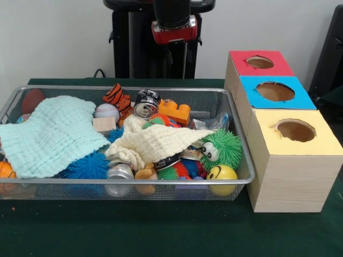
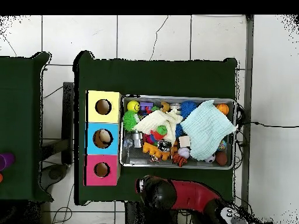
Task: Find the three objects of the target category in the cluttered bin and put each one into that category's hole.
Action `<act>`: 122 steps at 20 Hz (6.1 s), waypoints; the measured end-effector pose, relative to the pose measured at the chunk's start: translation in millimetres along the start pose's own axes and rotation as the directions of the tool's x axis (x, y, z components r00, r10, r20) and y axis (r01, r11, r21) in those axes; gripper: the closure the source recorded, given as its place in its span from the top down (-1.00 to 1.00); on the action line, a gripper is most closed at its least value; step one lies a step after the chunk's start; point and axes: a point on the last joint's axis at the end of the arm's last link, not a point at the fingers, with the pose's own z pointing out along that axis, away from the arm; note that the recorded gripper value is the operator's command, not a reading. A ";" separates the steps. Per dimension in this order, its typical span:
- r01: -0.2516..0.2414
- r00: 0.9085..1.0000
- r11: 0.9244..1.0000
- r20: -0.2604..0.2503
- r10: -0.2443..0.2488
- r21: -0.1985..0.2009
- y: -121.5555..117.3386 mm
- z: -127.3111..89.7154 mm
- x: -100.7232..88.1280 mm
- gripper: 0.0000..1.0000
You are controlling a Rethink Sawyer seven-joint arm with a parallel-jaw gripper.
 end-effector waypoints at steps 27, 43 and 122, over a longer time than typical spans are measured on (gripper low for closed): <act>0.036 0.875 0.999 -0.483 -0.020 0.023 39.8 -85.1 3.8 1.00; -0.014 0.999 0.997 -0.046 0.018 0.075 30.2 -74.3 -80.5 1.00; -0.087 0.996 0.994 -0.003 0.087 0.073 -106.9 -17.7 -79.6 1.00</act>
